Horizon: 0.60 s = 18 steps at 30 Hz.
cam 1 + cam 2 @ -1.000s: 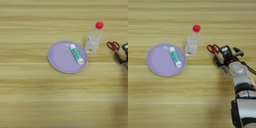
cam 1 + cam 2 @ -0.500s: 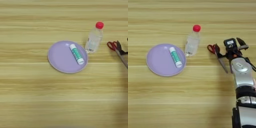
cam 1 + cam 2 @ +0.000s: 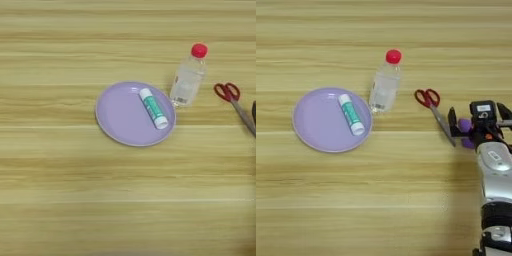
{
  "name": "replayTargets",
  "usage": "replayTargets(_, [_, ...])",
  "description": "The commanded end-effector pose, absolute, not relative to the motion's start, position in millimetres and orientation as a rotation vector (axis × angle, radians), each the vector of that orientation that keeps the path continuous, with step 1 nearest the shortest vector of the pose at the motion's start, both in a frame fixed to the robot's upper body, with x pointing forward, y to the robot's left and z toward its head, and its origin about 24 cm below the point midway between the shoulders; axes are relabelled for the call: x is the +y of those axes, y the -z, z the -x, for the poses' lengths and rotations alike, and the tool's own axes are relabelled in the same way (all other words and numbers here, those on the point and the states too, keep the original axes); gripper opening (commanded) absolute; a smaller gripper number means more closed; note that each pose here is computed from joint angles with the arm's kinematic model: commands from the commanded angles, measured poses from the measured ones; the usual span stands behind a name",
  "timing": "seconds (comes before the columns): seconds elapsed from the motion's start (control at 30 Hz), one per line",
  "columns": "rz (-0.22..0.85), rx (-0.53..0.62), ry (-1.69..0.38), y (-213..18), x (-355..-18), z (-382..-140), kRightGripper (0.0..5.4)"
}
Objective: Move the objects on the table
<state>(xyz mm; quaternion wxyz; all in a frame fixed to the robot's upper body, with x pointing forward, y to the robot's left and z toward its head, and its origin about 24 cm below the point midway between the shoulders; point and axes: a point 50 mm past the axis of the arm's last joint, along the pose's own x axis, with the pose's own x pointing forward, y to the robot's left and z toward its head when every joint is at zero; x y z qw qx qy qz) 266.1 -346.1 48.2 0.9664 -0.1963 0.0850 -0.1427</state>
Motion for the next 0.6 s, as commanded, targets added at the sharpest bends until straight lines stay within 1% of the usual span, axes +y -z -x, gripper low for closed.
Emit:
replayTargets(0.03, [0.409, 0.08, 0.334, -77, -357, -273, 5.38])
replayTargets(0.6, [0.373, 0.163, 0.338, -56, -360, -273, 5.38])
